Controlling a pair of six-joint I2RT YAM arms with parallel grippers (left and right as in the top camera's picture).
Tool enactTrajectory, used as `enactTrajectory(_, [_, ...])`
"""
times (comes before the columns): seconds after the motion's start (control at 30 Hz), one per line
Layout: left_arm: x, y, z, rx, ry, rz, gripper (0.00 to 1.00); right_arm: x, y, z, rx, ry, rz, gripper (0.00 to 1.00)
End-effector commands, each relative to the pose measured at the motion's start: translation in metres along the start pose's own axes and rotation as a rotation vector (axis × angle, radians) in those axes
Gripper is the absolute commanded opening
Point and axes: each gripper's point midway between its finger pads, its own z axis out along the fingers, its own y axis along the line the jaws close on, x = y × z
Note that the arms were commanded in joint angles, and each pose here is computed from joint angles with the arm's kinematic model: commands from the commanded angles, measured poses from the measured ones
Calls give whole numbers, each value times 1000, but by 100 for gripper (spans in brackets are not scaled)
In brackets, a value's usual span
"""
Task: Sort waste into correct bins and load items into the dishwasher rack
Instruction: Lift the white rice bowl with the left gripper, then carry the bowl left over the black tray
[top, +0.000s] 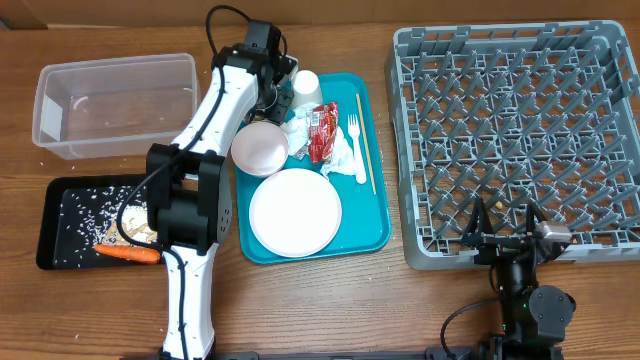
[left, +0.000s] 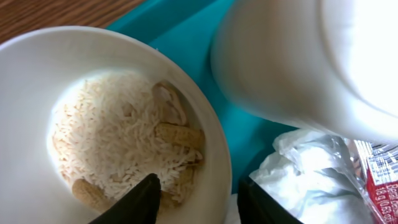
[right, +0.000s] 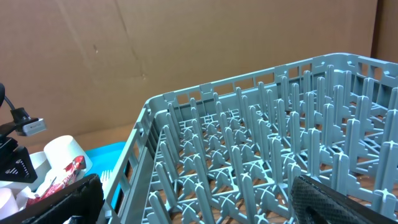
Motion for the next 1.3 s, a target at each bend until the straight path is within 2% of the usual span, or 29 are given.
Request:
enactTrajectory(0.0, [-1, -10, -3, 32, -3, 16, 41, 3, 0, 0, -2, 0, 3, 100])
enactTrajectory(0.1, [-1, -10, -3, 33, -1, 15, 39, 3, 0, 0, -2, 0, 3, 100])
enactTrajectory(0.23, [-1, -10, -3, 32, -1, 16, 31, 2, 0, 0, -2, -1, 3, 100])
enactTrajectory(0.6, [-7, -9, -7, 28, -22, 3, 4, 2, 0, 0, -2, -1, 3, 100])
enactTrajectory(0.93, [-48, -3, -42, 11, -146, -17, 4, 2, 0, 0, -2, -1, 3, 100])
enactTrajectory(1.13, [-82, 1, -88, -3, -263, -40, 4, 2, 0, 0, -2, -1, 3, 100])
enactTrajectory(1.27, [-99, 2, -140, -2, -338, -101, 4, 3, 0, 0, -2, 0, 3, 100])
